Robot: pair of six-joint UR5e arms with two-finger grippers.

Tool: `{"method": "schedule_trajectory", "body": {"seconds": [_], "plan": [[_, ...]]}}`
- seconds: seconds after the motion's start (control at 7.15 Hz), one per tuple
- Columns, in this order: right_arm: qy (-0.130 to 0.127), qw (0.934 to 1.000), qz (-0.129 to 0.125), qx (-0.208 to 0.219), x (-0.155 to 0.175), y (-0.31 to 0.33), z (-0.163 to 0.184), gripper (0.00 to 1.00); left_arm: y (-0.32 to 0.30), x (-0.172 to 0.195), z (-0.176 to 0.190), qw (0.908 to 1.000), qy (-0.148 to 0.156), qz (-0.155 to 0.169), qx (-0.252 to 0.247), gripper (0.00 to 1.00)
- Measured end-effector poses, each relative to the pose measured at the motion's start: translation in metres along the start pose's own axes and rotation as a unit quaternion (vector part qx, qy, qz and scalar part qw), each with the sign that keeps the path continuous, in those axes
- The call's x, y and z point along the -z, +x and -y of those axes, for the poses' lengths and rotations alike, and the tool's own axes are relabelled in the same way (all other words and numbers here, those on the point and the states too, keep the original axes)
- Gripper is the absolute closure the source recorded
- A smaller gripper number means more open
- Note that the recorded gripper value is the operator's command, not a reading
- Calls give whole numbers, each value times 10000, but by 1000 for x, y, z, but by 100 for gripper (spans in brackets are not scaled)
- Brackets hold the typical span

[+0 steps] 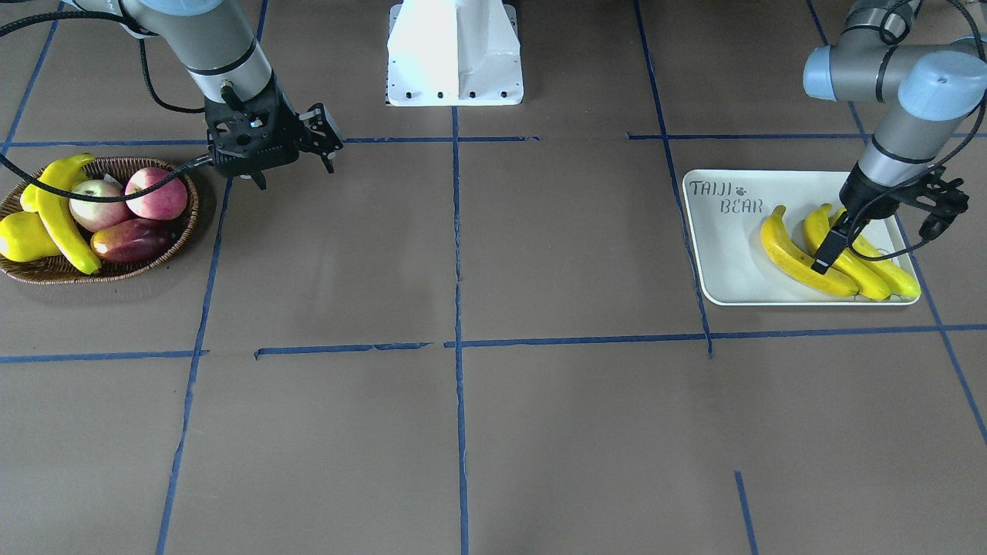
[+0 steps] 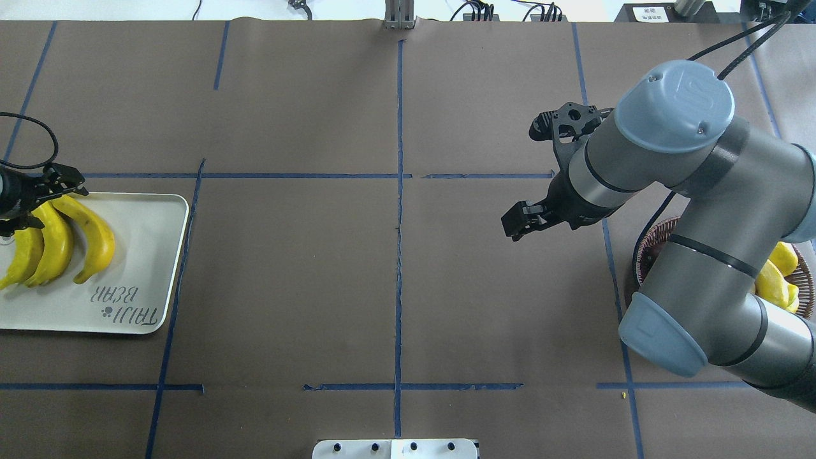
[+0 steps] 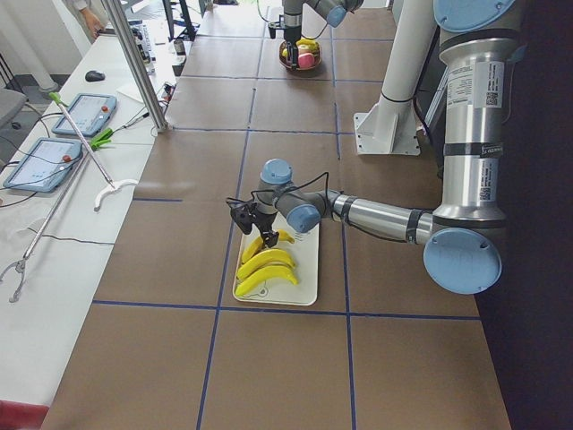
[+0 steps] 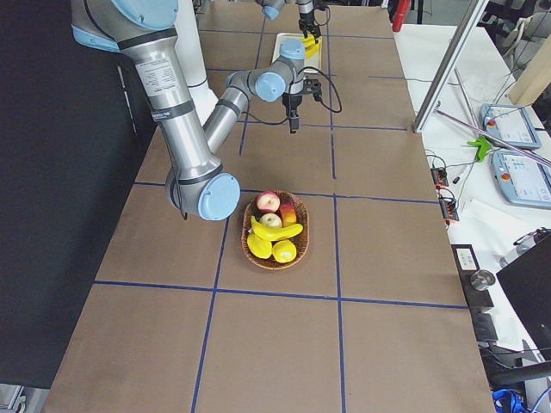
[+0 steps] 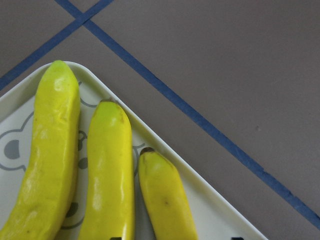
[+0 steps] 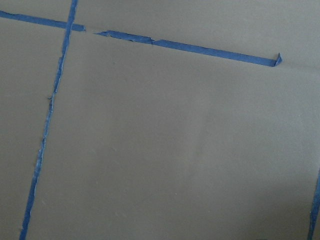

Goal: Transfer all bananas from basket to plate

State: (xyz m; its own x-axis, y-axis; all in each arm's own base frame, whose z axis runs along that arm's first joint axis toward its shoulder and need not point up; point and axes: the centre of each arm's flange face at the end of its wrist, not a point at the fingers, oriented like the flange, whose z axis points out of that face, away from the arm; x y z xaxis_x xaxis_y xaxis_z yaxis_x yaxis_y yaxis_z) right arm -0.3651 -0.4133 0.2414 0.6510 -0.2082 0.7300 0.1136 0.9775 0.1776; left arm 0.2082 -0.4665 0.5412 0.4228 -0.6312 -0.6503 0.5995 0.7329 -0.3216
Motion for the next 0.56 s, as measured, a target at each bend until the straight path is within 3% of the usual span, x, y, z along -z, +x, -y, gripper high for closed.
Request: {"method": "schedule_trajectory", "body": {"seconds": [0.28, 0.56], "plan": [[-19, 9999, -110, 120, 6, 37, -20, 0, 31, 48, -11, 9975, -470, -506, -126, 0], [-151, 9990, -295, 310, 16, 105, -39, 0, 71, 69, -42, 9926, -687, -891, -462, 0]]}}
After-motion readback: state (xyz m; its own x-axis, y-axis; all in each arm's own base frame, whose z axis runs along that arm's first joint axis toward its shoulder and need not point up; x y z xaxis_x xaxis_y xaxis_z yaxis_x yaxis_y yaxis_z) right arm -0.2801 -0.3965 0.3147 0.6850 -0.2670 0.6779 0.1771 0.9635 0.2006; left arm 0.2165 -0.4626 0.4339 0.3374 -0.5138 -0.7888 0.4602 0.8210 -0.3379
